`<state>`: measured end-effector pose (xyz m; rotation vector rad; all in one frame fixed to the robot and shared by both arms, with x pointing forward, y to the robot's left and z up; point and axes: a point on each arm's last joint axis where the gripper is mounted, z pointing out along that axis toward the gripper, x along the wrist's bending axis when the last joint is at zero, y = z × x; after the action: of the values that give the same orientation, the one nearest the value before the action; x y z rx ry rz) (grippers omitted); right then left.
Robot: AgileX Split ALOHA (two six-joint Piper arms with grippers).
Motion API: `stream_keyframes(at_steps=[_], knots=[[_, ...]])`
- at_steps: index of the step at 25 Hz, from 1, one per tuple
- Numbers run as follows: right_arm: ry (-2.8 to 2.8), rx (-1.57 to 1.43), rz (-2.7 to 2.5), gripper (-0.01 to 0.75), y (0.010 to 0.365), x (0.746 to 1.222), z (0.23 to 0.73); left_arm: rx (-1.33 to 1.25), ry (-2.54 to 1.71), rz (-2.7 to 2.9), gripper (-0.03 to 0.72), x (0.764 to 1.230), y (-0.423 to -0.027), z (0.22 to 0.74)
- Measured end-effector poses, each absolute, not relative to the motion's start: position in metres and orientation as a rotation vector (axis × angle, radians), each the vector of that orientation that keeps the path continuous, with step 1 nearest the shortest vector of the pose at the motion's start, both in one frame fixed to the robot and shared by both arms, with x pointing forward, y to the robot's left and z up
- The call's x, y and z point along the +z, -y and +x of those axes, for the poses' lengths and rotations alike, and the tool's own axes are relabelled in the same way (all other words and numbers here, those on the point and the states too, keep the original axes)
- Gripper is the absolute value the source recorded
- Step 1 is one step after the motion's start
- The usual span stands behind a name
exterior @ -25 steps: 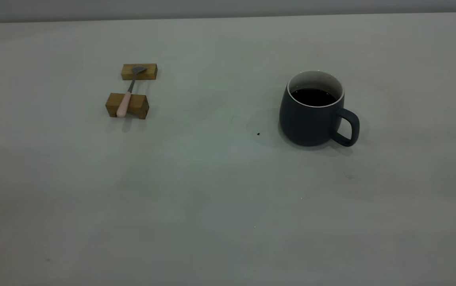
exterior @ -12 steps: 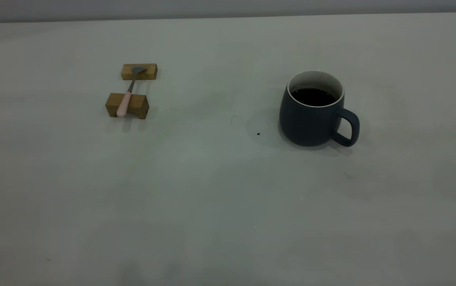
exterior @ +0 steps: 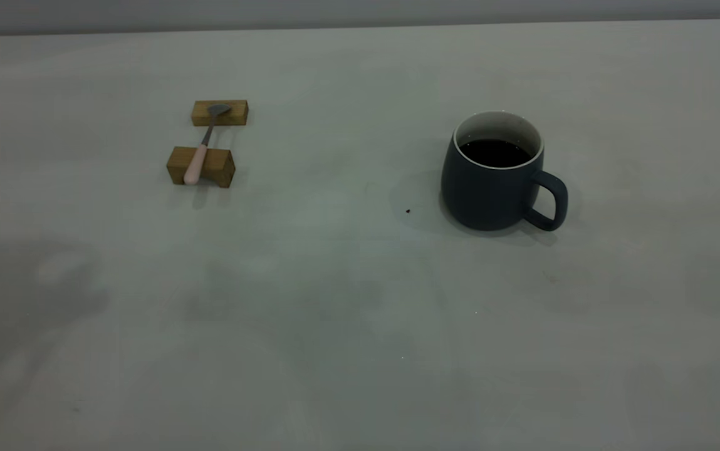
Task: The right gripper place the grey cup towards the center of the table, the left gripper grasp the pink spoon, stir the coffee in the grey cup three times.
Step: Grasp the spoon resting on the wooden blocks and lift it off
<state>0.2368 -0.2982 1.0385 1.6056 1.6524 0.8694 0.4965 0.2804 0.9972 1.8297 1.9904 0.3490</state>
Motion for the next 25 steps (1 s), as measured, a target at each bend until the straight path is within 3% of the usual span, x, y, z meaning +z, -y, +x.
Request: stream_keyframes(at_steps=[8, 25], knots=[[-1.652, 0.869, 1.606, 0.682, 0.298, 1.038, 0.237, 0.221, -1.987, 1.976, 0.629, 0.944, -0.243, 0.56], [-1.653, 0.87, 1.606, 0.682, 0.298, 1.038, 0.237, 0.098, -2.056, 2.079, 0.612, 0.832, -0.207, 0.619]])
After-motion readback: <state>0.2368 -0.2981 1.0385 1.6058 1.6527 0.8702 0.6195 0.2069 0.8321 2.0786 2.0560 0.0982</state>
